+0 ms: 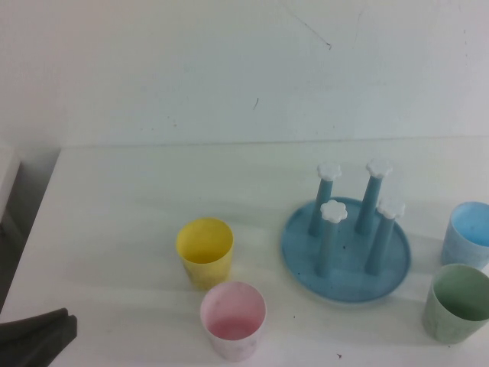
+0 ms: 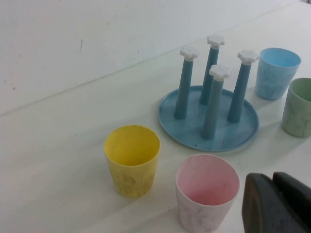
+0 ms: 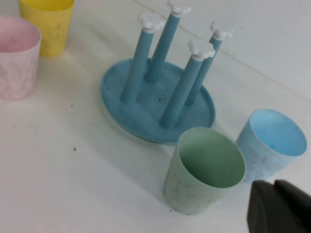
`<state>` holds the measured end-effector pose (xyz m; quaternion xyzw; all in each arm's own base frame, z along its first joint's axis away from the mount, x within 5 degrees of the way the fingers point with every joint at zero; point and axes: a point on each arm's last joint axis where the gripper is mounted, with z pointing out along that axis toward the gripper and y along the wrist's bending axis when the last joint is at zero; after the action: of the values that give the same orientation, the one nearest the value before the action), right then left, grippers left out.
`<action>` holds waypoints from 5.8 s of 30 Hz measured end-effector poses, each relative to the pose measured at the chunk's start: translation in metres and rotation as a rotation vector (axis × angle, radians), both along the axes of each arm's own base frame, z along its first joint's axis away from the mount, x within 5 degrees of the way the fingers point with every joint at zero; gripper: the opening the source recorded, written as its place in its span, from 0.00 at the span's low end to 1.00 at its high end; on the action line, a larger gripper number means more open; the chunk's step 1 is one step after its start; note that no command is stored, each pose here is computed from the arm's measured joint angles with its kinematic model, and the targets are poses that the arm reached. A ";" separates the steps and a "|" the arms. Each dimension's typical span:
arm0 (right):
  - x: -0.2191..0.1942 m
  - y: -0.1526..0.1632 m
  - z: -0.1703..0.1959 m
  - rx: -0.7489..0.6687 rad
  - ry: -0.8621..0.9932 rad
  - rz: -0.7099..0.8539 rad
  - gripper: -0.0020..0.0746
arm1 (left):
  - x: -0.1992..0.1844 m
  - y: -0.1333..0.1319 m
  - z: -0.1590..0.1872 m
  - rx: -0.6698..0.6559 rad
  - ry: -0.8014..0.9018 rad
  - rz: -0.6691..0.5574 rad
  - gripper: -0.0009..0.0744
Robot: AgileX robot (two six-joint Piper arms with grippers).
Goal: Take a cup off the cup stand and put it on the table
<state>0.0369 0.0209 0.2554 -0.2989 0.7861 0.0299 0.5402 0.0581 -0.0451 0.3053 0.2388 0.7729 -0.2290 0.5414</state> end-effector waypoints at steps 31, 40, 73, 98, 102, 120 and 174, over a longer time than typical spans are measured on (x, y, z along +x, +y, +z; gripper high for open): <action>0.000 0.000 0.000 0.000 0.001 0.000 0.02 | -0.004 0.034 -0.058 -0.021 -0.250 0.496 0.02; 0.000 0.000 0.000 0.000 0.001 0.000 0.02 | -0.003 0.040 -0.119 0.029 -0.196 0.590 0.02; 0.000 0.000 0.000 0.000 0.001 0.000 0.02 | -0.005 0.043 -0.132 -0.026 -0.034 0.680 0.02; 0.000 0.000 0.000 0.000 0.001 0.000 0.02 | -0.005 0.043 -0.132 -0.026 -0.020 0.679 0.02; 0.000 0.000 -0.001 -0.001 0.004 0.000 0.02 | -0.005 0.043 -0.132 -0.027 -0.018 0.680 0.02; 0.018 -0.018 -0.067 0.161 -0.211 -0.393 0.02 | -0.005 0.042 -0.132 -0.026 -0.013 0.679 0.02; 0.014 -0.023 -0.088 0.229 -0.030 -0.539 0.02 | -0.005 0.043 -0.132 -0.026 -0.016 0.680 0.02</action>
<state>0.0509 -0.0020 0.1670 -0.0170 0.8206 -0.0305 0.5704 0.0527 -0.0025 0.1730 -0.0380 0.8011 -0.0435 0.5958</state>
